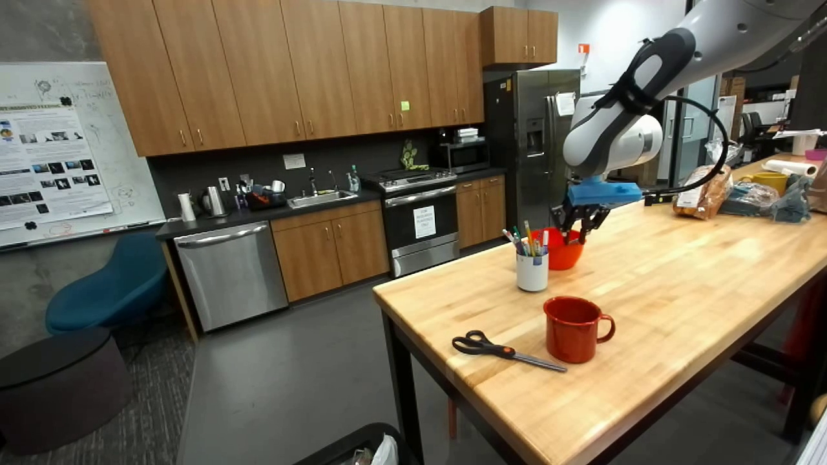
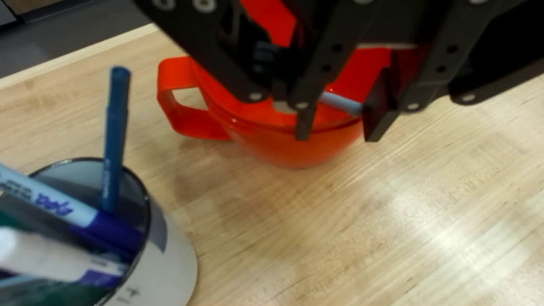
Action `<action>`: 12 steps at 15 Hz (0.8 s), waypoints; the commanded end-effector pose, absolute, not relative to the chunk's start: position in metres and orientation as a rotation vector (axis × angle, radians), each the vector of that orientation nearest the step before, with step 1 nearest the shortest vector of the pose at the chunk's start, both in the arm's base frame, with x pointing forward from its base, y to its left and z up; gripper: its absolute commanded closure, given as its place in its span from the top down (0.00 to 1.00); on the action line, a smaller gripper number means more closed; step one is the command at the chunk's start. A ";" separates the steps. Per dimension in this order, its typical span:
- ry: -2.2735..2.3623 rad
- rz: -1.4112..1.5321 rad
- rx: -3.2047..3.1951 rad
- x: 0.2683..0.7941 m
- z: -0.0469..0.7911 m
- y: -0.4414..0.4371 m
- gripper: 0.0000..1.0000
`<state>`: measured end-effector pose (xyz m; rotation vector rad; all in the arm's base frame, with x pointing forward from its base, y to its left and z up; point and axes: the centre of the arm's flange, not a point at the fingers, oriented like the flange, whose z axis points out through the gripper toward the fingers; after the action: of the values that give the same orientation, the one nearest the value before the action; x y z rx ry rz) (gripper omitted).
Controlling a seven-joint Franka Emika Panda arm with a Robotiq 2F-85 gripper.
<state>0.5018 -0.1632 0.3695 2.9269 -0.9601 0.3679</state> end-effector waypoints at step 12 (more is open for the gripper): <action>-0.995 0.384 2.909 0.500 0.426 -0.157 0.03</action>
<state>0.5053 -0.1642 0.3894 2.9235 -0.9715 0.3800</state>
